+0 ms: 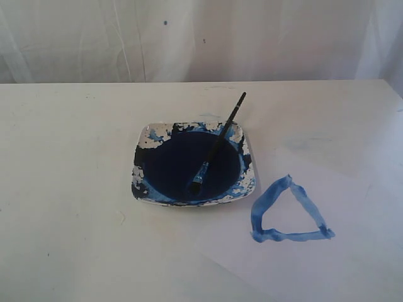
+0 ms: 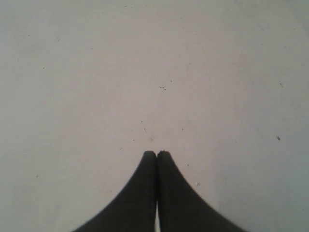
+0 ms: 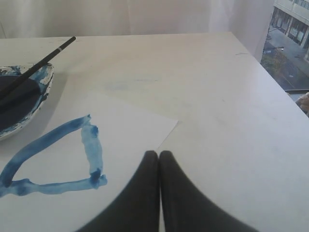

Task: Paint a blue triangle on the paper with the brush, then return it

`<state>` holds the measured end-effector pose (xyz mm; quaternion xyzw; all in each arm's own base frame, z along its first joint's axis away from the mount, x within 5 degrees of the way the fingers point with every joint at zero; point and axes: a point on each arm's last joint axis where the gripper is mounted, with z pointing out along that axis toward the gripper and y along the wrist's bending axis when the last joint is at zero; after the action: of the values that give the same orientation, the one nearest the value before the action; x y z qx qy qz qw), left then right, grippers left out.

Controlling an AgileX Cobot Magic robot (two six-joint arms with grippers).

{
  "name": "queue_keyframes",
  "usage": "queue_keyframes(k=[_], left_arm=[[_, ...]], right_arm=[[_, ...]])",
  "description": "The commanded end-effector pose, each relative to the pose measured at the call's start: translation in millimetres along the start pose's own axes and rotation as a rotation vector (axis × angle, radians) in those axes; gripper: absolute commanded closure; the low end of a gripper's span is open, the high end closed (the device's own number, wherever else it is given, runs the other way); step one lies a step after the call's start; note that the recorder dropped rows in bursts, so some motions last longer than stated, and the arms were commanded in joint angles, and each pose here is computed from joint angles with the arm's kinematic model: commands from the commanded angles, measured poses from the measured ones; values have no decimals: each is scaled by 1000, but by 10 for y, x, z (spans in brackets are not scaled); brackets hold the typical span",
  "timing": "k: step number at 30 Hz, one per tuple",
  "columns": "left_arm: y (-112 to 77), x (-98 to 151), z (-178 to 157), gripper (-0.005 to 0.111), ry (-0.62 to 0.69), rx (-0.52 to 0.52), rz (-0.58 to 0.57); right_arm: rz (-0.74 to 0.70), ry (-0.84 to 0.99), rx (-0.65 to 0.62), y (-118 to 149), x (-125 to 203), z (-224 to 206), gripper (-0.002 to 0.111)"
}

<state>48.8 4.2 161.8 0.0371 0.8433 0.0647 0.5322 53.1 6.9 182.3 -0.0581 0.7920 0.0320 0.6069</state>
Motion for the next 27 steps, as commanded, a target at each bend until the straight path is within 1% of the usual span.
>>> queue_keyframes(k=[1,15,18,19,21,27], left_arm=[[-7,14,7,107,-4,7,-9],[-8,14,7,107,-4,8,-11],[-23,9,7,107,-9,24,-42],[-41,6,6,107,-11,44,-80],[-45,3,6,107,-14,50,-90],[-46,6,6,107,-11,50,-90]], right_arm=[[-21,-2,3,-3,6,0,108],[-21,-2,3,-3,6,0,108],[-26,-2,7,-6,6,0,108],[-17,-2,14,-8,6,0,108],[-19,-1,33,-20,7,-1,108],[-12,-1,32,-19,7,-1,108]])
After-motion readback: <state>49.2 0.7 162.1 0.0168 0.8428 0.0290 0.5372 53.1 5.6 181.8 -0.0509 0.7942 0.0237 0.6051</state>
